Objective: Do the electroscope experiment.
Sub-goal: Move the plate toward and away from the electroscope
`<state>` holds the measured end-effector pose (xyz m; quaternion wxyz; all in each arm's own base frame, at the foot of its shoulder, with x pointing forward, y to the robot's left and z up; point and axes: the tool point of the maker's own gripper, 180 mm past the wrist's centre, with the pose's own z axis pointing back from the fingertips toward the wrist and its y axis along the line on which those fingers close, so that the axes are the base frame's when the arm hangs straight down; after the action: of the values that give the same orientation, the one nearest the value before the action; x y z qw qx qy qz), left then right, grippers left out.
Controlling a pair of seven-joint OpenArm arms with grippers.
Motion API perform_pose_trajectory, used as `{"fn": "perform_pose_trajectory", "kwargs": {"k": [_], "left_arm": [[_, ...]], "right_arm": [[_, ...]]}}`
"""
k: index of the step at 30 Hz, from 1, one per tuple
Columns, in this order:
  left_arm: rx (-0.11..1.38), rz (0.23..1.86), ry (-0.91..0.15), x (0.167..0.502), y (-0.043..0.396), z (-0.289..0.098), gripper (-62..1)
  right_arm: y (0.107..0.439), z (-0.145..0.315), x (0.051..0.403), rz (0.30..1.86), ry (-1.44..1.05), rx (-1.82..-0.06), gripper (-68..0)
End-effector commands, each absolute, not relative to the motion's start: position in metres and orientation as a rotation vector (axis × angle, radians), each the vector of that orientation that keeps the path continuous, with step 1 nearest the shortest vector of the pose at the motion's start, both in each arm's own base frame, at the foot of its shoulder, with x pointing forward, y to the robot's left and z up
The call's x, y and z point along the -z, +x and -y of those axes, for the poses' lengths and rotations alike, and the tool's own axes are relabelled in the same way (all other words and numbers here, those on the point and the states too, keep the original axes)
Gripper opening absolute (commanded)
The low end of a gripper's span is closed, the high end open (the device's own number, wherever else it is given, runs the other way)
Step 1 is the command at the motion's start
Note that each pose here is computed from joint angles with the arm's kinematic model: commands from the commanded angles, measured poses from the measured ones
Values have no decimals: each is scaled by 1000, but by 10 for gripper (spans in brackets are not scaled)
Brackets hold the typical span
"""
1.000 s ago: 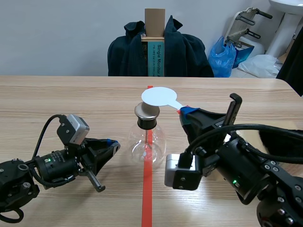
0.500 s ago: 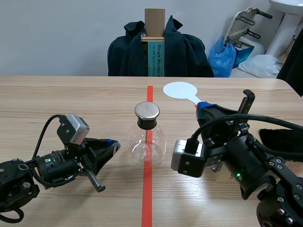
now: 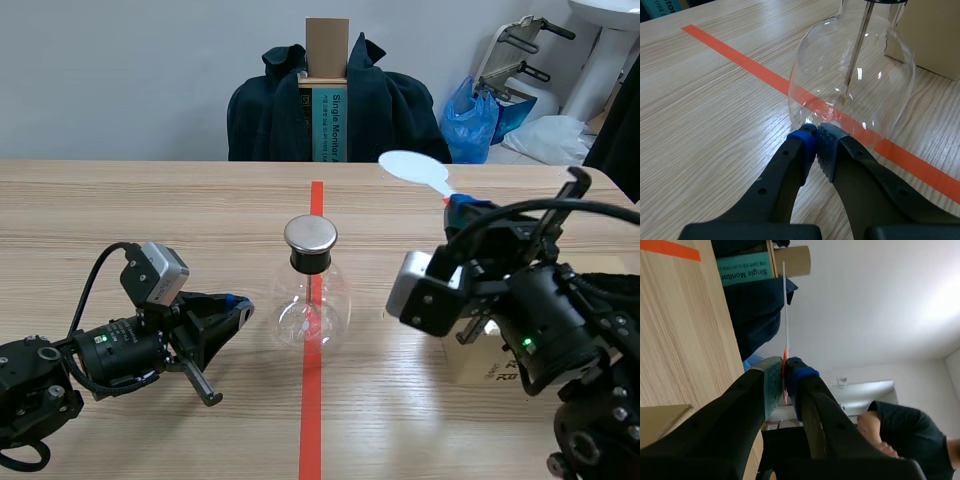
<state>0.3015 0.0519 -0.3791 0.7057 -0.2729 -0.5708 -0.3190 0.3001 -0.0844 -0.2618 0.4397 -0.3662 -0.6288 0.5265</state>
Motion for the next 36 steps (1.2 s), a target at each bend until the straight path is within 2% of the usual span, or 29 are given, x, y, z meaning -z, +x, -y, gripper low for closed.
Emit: {"fn": "perform_pose_trajectory", "kwargs": {"k": [1,5,11,21,27,36], "left_arm": [[707,1315,-615,366,311,-50,-568],[707,1315,-615,366,311,-50,-568],[708,1313,-613,366,311,-51,-568],[709,1313,-610,366,311,-52,-568],[709,1313,-610,366,311,-52,-568],[721,1319,-589,364,311,-67,-568]], "right_arm": [[313,87,225,1660,-972,-1242,-669],[317,96,188,1764,-1038,-1178,-669],[306,102,125,1948,-1199,-1114,-669],[293,128,53,2044,-1401,-966,-669],[288,146,30,2036,-1507,-904,-669],[280,180,33,1921,-1612,-867,-669]]}}
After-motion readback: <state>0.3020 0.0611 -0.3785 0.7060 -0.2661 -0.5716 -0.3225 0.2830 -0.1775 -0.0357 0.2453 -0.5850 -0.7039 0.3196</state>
